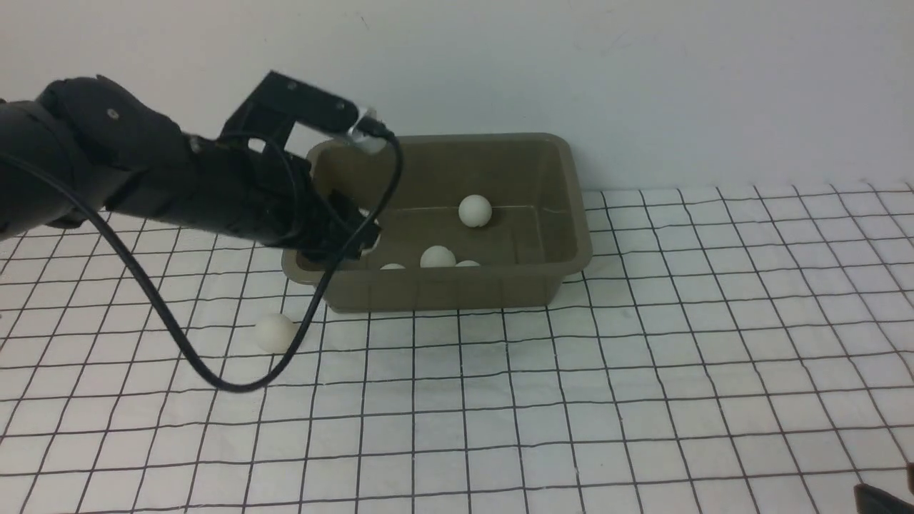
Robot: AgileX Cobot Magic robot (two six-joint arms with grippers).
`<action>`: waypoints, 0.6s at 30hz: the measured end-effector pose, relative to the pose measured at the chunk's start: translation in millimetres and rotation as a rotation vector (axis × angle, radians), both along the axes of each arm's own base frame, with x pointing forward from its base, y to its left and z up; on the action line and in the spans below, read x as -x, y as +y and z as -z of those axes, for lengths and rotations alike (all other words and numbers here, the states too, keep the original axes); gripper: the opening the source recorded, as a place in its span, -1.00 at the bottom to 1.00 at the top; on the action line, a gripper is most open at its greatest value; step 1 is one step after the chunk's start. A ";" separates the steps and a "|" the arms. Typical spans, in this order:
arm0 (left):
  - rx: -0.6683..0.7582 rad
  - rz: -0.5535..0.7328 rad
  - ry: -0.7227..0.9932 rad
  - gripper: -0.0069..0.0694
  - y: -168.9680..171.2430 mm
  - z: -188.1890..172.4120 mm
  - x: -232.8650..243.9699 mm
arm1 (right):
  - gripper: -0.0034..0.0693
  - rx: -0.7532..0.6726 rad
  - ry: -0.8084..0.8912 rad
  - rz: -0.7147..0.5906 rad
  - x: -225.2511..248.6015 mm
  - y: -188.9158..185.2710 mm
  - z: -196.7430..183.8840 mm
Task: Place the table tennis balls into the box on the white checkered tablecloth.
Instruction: 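Drop the ball into the bin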
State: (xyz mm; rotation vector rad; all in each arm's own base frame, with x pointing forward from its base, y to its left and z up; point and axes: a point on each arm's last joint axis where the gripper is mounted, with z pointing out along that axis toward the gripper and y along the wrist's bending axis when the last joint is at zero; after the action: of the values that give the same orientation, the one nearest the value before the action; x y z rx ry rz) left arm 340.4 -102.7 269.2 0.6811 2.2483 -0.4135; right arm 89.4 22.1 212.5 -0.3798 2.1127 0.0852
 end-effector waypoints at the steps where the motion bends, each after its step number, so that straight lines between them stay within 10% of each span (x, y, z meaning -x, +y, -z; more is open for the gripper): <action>1: -0.001 -0.010 -0.047 0.04 0.1 -4.0 -6.5 | -0.04 0.000 0.000 0.000 0.0 0.0 0.0; 18: -0.115 0.073 -0.156 0.29 -11.2 29.5 -76.9 | -0.04 0.000 -0.001 0.000 0.0 0.0 -0.1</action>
State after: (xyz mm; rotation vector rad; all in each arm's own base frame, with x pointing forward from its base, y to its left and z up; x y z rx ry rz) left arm 417.4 -113.9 239.7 0.8283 2.1163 -0.2581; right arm 89.5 22.1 212.6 -0.3796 2.1120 0.0852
